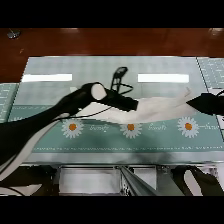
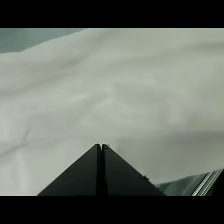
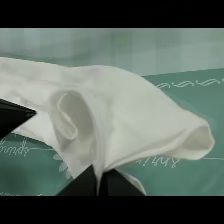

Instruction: Fold the shirts.

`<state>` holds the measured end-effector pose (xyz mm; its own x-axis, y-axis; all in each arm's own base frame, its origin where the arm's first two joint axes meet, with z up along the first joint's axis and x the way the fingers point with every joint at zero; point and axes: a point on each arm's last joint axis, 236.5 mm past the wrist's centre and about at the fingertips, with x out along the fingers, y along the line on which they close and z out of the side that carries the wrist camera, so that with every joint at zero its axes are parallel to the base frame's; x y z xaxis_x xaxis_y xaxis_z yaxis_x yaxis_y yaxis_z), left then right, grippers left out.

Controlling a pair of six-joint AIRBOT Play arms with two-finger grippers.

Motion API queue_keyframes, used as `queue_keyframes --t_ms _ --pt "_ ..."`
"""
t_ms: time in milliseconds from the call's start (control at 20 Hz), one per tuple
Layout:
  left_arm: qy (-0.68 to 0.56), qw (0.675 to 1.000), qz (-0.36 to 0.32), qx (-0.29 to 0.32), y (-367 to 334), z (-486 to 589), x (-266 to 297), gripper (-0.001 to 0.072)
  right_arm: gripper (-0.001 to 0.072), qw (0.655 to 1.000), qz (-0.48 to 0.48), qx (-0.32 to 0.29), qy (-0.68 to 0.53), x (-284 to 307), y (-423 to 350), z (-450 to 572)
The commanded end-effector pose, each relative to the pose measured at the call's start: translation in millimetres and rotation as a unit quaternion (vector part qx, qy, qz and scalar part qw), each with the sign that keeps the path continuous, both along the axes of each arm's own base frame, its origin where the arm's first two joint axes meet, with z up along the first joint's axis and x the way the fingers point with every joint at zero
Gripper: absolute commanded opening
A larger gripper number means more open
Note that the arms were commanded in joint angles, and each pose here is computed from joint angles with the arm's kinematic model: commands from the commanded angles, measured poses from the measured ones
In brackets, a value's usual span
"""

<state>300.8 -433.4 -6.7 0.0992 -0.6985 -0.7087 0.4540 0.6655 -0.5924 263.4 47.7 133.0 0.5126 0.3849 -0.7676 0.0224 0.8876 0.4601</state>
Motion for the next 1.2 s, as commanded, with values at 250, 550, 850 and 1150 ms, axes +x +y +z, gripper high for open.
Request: queue_keyframes --t_ms 250,550,850,1150 --pt "0.096 0.991 -0.087 0.024 -92.4 -59.5 -85.8 0.0014 0.0027 0.997 0.015 0.051 -0.058 4.8 24.9 29.1" --pt "0.082 0.996 -0.041 -0.012 -59.6 -1.2 -13.9 0.0016 0.0028 0.997 0.018 0.042 -0.055 3.3 23.3 26.3" --pt "-0.046 0.993 0.095 -0.046 107.9 140.5 113.4 0.0016 0.0027 0.988 0.123 0.077 -0.046 14.3 104.2 21.6" --pt "-0.163 0.936 0.306 0.067 371.7 237.4 115.1 0.0017 0.0028 0.961 0.258 0.098 -0.031 56.3 248.1 15.1"
